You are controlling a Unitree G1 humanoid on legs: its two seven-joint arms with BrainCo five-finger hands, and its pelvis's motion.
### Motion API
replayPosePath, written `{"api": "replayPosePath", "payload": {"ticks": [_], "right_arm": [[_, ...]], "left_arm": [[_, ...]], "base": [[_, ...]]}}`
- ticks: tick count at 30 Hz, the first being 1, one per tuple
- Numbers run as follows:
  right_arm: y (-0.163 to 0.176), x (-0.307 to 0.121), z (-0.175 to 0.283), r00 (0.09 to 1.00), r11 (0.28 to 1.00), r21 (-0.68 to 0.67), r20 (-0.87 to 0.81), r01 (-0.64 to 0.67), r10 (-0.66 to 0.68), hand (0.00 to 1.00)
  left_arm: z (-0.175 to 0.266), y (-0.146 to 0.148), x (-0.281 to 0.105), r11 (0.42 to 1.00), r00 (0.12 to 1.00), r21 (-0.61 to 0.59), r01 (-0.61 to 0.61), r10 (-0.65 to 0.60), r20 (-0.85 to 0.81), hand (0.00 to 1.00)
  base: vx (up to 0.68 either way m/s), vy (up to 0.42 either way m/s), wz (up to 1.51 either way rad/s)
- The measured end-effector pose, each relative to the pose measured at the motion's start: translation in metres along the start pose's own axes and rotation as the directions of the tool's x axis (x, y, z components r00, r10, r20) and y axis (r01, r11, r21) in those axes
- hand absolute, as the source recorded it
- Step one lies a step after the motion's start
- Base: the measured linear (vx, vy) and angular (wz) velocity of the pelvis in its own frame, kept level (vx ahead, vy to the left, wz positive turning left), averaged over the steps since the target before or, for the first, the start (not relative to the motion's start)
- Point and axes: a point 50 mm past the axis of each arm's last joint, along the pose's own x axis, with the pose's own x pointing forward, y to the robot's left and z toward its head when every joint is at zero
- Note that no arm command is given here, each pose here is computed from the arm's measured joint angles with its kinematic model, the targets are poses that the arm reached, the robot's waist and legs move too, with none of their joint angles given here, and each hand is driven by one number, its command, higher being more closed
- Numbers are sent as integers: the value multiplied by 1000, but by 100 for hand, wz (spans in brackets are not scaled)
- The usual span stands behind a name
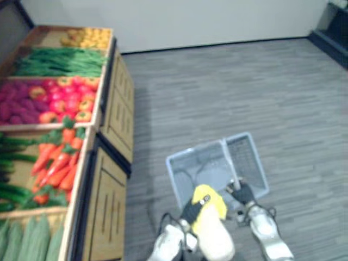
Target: Pick vegetable in the basket
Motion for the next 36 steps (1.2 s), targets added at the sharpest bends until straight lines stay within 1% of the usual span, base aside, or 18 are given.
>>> {"api": "replayPosePath", "payload": {"ticks": [1, 3, 4, 5, 9, 11, 13, 16, 18, 23, 26, 28, 32, 36], "right_arm": [[3, -3, -3, 1000, 999, 39, -11, -16, 16, 100], [9, -5, -3, 999, 996, 78, -12, -39, 40, 100], [12, -8, -2, 998, 993, 106, -3, -54, 55, 100], [15, -11, 1, 996, 985, 147, 15, -86, 85, 100], [31, -25, 2, 985, 951, 260, 37, -170, 167, 100], [33, -30, -4, 980, 943, 269, 8, -195, 201, 100], [35, -35, -7, 976, 925, 319, 2, -209, 220, 100], [37, -40, -12, 971, 896, 387, -15, -216, 240, 100], [31, -41, -12, 971, 892, 397, -15, -215, 240, 100], [21, -40, -5, 972, 900, 376, 10, -219, 233, 100], [4, -39, -5, 984, 920, 353, 12, -171, 178, 100], [0, -38, -10, 986, 932, 328, -7, -155, 167, 100], [11, -33, -21, 982, 944, 290, -52, -159, 181, 100], [30, -37, -50, 953, 945, 272, -188, -180, 236, 100]], "left_arm": [[-9, 4, 1, 999, 999, 50, -3, 6, -49, 0], [-13, 14, 2, 994, 996, 106, -35, 43, -77, 0], [-14, 20, 5, 986, 995, 163, -42, 57, -85, 0], [-12, 27, 12, 965, 993, 258, -56, 81, -87, 0], [-10, 47, 26, 914, 981, 386, -126, 173, -88, 0], [-14, 47, 32, 912, 968, 370, -175, 229, -105, 0], [-10, 50, 38, 897, 956, 379, -228, 279, -84, 0], [-13, 55, 35, 886, 943, 379, -266, 320, -86, 0], [-12, 56, 36, 884, 931, 354, -306, 355, -80, 0], [-4, 56, 34, 880, 922, 317, -355, 386, -40, 0], [10, 44, 32, 884, 929, 293, -365, 368, 47, 0], [9, 41, 29, 885, 930, 292, -362, 364, 50, 0], [0, 49, 19, 873, 918, 299, -385, 397, 20, 0], [-14, 60, 0, 866, 910, 325, -379, 413, -39, 0]], "base": [[497, 84, 0], [296, 30, 7], [428, -75, 29], [428, -119, 37], [385, -228, 35], [357, -221, 16], [302, -212, 11], [219, -176, 12], [199, -92, 18], [228, 84, 30], [277, 221, 88], [288, 266, 88], [340, 308, 105], [379, 147, 103]]}}
